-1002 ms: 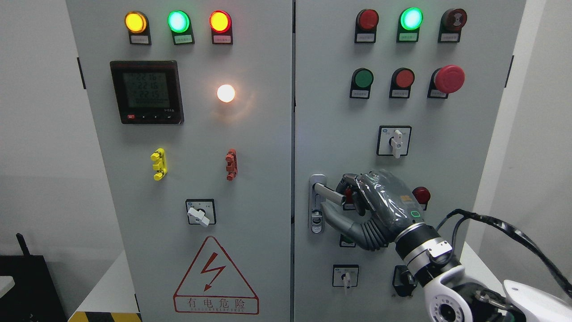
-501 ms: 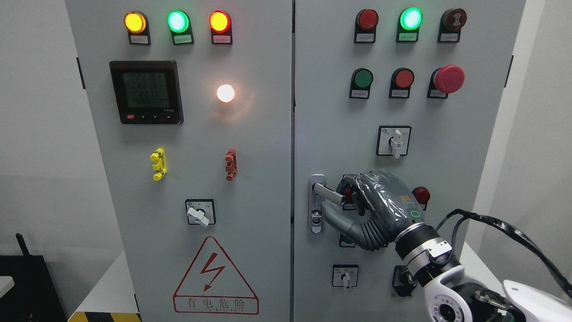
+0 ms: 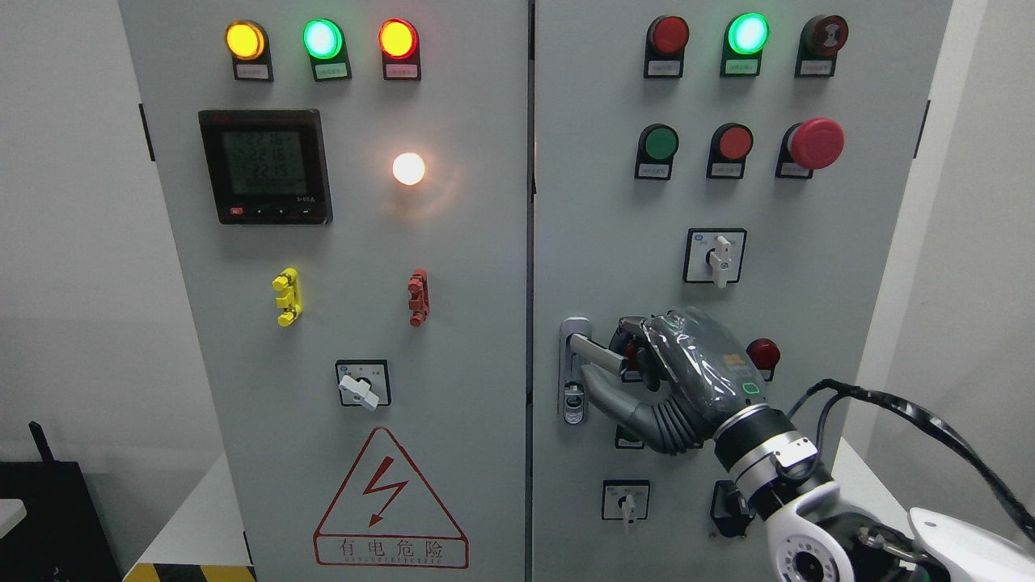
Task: Release door handle
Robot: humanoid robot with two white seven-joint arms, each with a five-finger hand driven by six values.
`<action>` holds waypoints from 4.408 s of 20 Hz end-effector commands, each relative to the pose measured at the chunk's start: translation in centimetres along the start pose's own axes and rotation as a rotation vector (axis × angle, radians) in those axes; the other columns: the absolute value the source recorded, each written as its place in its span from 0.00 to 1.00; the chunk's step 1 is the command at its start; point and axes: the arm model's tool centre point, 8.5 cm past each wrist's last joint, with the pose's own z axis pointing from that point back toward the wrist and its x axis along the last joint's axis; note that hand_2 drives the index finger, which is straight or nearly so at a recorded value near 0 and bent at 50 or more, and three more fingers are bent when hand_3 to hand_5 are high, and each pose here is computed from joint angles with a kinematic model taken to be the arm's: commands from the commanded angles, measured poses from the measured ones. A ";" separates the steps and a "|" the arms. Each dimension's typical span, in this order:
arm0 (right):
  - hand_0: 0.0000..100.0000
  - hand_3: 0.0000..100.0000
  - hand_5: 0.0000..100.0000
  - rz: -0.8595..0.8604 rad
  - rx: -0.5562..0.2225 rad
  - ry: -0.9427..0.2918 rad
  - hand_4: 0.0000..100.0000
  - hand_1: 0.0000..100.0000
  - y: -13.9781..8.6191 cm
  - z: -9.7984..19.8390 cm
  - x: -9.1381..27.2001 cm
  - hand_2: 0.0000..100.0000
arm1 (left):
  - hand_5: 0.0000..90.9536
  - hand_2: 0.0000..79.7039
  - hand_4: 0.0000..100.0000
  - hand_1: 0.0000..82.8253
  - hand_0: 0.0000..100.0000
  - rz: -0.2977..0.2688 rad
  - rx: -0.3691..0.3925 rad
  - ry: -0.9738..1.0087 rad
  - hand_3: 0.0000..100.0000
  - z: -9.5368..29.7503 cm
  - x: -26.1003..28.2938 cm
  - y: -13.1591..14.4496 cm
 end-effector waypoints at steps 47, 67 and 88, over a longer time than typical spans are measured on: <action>0.44 1.00 1.00 -0.012 -0.012 0.008 1.00 0.31 -0.1 0.4 -0.2 0.67 | 0.00 0.00 0.00 0.47 0.12 0.001 -0.001 0.001 0.00 0.0 -0.1 0.0; 0.45 1.00 1.00 -0.020 -0.014 0.013 1.00 0.31 0.1 0.5 -0.4 0.71 | 0.00 0.00 0.00 0.47 0.12 0.001 0.000 0.001 0.00 0.0 -0.1 0.0; 0.46 1.00 1.00 -0.029 -0.020 0.022 1.00 0.31 0.0 0.8 -0.6 0.72 | 0.00 0.00 0.00 0.47 0.12 0.001 0.000 0.001 0.00 0.0 -0.1 0.0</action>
